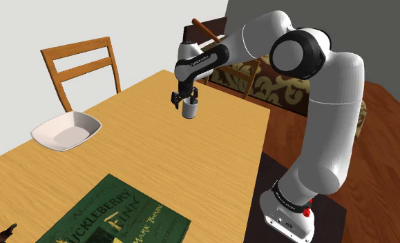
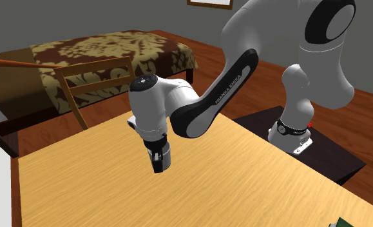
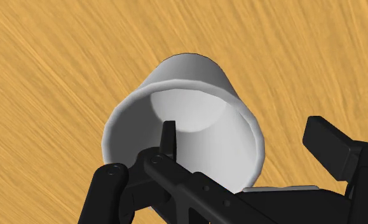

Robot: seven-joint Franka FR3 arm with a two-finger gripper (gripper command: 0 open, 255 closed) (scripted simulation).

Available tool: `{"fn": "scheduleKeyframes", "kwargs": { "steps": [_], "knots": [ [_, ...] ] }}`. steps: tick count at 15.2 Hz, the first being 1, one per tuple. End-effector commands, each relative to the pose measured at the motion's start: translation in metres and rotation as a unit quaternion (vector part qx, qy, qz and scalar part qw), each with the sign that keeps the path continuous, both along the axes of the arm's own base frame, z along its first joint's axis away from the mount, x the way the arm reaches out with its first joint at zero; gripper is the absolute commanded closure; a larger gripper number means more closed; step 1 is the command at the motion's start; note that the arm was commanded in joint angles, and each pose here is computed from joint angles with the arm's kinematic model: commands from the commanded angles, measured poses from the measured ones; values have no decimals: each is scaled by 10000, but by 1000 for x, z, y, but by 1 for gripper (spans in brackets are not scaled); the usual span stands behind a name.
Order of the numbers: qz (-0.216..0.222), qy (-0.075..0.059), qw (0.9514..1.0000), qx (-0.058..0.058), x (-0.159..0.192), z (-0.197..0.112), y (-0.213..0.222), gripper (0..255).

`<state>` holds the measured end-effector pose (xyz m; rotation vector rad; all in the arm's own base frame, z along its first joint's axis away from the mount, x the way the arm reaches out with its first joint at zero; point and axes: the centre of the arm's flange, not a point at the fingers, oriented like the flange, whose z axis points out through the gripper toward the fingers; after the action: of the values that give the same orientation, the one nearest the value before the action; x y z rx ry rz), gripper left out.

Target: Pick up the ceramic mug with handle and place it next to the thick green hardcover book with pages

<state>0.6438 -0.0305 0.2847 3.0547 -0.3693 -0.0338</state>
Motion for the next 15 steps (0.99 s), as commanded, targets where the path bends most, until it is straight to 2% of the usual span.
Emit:
{"fn": "scheduleKeyframes", "kwargs": {
  "steps": [1,4,5,15],
  "knots": [
    [0,-1,10000,0,0,-1,0,0],
    [0,-1,10000,0,0,0,0,0],
    [0,-1,10000,0,0,0,0,255],
    [0,-1,10000,0,0,5,0,255]
  ]
}}
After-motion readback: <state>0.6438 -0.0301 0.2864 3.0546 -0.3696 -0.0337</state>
